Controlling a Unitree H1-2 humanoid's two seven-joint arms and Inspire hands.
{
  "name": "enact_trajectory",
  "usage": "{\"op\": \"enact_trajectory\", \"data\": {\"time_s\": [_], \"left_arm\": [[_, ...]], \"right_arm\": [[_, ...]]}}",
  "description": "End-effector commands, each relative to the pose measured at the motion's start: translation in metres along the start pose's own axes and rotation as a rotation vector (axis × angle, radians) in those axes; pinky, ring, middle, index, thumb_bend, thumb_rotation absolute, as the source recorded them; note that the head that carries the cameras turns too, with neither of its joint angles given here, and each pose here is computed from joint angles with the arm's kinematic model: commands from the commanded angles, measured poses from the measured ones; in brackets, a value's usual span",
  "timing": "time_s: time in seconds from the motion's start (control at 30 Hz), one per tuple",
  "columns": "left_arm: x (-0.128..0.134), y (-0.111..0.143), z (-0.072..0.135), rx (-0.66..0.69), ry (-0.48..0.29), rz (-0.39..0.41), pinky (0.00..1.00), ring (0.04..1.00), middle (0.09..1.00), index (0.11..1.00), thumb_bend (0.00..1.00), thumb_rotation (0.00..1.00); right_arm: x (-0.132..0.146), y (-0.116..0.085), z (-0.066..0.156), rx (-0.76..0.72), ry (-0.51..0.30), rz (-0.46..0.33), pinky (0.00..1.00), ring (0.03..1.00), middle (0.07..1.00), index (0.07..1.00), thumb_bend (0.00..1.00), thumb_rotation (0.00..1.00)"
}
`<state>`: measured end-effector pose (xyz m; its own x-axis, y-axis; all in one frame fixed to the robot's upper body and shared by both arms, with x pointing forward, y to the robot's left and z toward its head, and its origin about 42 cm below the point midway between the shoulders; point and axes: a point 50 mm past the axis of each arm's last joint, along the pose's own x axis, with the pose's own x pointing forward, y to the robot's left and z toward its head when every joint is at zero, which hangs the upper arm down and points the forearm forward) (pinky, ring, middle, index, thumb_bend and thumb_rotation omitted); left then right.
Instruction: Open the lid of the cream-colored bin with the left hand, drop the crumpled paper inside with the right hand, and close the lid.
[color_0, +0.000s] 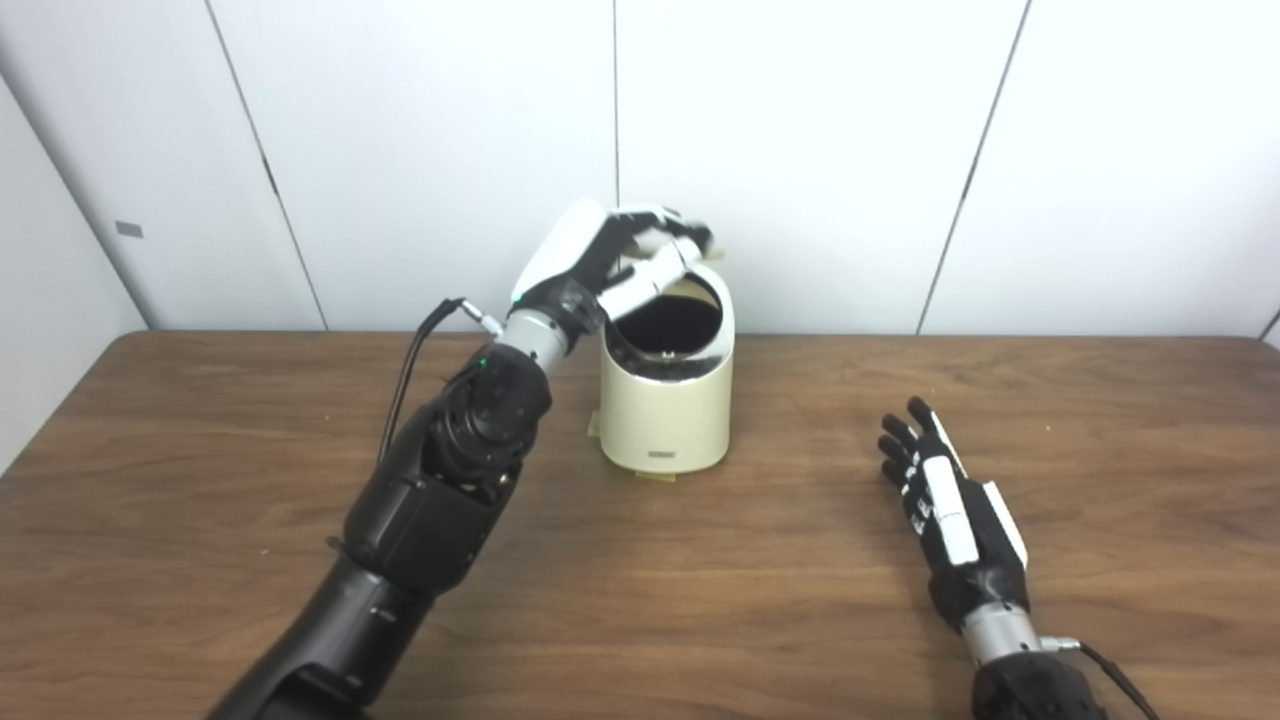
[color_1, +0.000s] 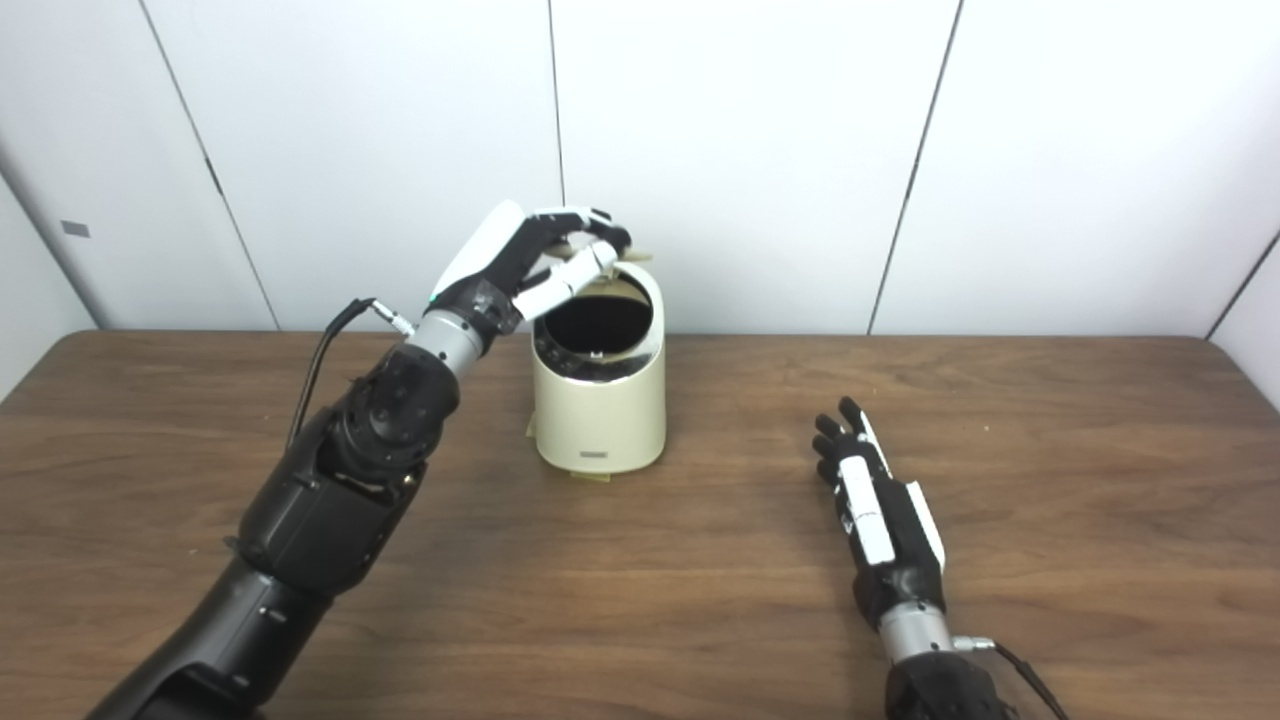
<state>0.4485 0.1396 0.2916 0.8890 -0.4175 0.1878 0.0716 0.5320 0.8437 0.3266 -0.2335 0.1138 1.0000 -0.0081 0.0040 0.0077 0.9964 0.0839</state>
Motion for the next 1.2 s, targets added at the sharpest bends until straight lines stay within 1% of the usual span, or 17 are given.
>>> {"op": "enact_trajectory", "data": {"time_s": [0.0,0.07,0.1,0.2,0.27,0.33,0.43,0.53,0.6,0.73,0.83,0.97,1.03,1.17], "left_arm": [[0.009,0.026,0.025,0.167,-0.100,0.070,0.78,0.893,0.860,0.652,0.64,0.91],[0.007,0.024,0.028,0.269,-0.112,0.075,0.80,0.897,0.851,0.636,0.62,0.91],[0.006,0.023,0.028,0.311,-0.118,0.075,0.82,0.905,0.849,0.632,0.62,0.91],[0.005,0.019,0.029,0.385,-0.141,0.077,0.85,0.911,0.845,0.628,0.63,0.91],[0.003,0.018,0.028,0.406,-0.150,0.071,0.83,0.906,0.840,0.622,0.63,0.90],[0.002,0.017,0.028,0.431,-0.147,0.063,0.85,0.914,0.845,0.623,0.63,0.92],[-0.001,0.016,0.029,0.488,-0.125,0.033,0.87,0.930,0.857,0.636,0.64,0.97],[-0.001,0.012,0.027,0.575,-0.111,0.013,0.87,0.929,0.863,0.633,0.64,0.97],[-0.002,0.008,0.024,0.611,-0.098,0.007,0.87,0.925,0.861,0.630,0.65,0.95],[-0.003,0.003,0.018,0.637,-0.090,0.002,0.87,0.929,0.865,0.638,0.64,0.94],[-0.006,-0.001,0.014,0.639,-0.081,0.000,0.88,0.933,0.867,0.644,0.64,0.95],[-0.008,-0.005,0.013,0.645,-0.060,-0.002,0.88,0.932,0.869,0.645,0.64,0.95],[-0.008,-0.008,0.012,0.653,-0.056,-0.001,0.88,0.931,0.868,0.642,0.64,0.95],[-0.007,-0.012,0.011,0.675,-0.043,-0.012,0.90,0.933,0.873,0.641,0.64,0.96]], "right_arm": [[-0.002,-0.001,-0.015,0.011,0.068,-0.029,0.98,0.931,0.917,0.949,0.51,0.76],[-0.002,0.001,-0.015,0.004,0.066,-0.024,0.98,0.933,0.919,0.955,0.52,0.75],[-0.002,0.001,-0.015,-0.004,0.062,-0.020,0.98,0.935,0.919,0.963,0.52,0.76],[-0.002,0.002,-0.013,-0.048,0.053,-0.020,0.97,0.927,0.915,0.979,0.52,0.78],[-0.002,0.001,-0.013,-0.066,0.055,-0.021,0.93,0.918,0.913,0.983,0.52,0.79],[-0.001,0.000,-0.014,-0.017,0.075,-0.016,0.98,0.948,0.938,0.993,0.51,0.73],[-0.002,-0.001,-0.015,0.044,0.089,-0.018,1.00,0.963,0.944,0.993,0.50,0.65],[-0.003,0.001,-0.014,0.035,0.088,-0.008,1.00,0.978,0.940,0.990,0.49,0.64],[-0.003,0.002,-0.011,-0.020,0.080,-0.007,1.00,0.968,0.926,0.984,0.53,0.65],[-0.003,0.003,-0.005,-0.112,0.068,-0.018,1.00,0.941,0.906,0.977,0.57,0.70],[-0.003,0.002,-0.001,-0.156,0.067,-0.027,1.00,0.924,0.899,0.975,0.56,0.75],[-0.003,-0.003,0.001,-0.175,0.075,-0.037,1.00,0.926,0.900,0.971,0.58,0.76],[-0.003,-0.006,0.002,-0.184,0.078,-0.042,1.00,0.924,0.901,0.974,0.57,0.77],[-0.003,-0.010,0.002,-0.186,0.081,-0.050,1.00,0.923,0.892,0.956,0.52,0.74]]}}
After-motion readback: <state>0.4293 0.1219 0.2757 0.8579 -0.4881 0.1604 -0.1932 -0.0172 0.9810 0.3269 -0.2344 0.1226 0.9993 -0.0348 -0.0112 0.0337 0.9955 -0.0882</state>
